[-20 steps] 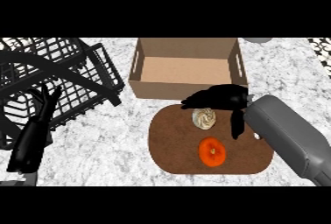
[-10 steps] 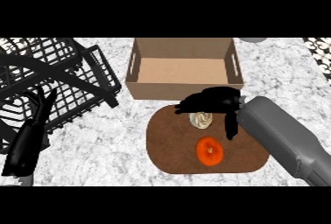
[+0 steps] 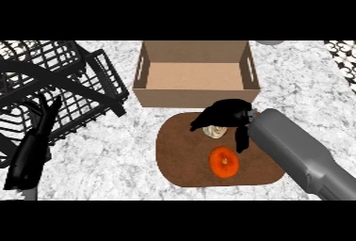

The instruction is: Pick the cupcake from the cutting board and place it in the cardboard box

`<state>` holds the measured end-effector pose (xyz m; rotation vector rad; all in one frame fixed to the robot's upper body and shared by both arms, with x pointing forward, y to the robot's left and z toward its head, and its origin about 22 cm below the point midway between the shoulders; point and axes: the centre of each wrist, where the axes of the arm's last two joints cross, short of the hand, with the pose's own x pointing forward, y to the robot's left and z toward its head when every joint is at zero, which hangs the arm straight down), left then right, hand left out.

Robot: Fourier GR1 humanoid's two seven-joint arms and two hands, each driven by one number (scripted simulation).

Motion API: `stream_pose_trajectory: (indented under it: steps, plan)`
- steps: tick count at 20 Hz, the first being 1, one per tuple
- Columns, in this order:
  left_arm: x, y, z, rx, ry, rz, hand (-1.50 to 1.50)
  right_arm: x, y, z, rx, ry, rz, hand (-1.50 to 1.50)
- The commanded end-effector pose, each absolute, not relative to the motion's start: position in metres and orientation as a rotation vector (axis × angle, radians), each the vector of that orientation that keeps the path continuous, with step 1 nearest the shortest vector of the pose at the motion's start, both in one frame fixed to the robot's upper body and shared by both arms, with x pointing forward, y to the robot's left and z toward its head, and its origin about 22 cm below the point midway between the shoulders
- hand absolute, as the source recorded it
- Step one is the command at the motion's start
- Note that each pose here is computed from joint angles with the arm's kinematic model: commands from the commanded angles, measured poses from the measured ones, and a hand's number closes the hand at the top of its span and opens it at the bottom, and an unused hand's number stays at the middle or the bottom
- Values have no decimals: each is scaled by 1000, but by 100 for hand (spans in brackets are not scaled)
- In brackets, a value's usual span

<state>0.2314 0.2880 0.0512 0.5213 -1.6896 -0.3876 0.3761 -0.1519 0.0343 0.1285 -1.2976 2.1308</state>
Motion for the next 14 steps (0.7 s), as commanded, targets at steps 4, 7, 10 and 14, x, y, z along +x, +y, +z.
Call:
stream_pose_trajectory:
  steps: [4,7,10,14]
  plan:
    - [234,332,32,632,-1419,-212,0,372,-136,24,9,-1516,2070,150]
    - [238,331,30,639,-1416,-211,0,372,-132,22,-38,-1572,2049,150]
    - [214,336,25,664,-1403,-215,0,368,-174,-4,-336,-1401,1704,150]
    - [198,329,23,686,-1425,-216,0,363,-267,-24,-663,-1069,1210,150]
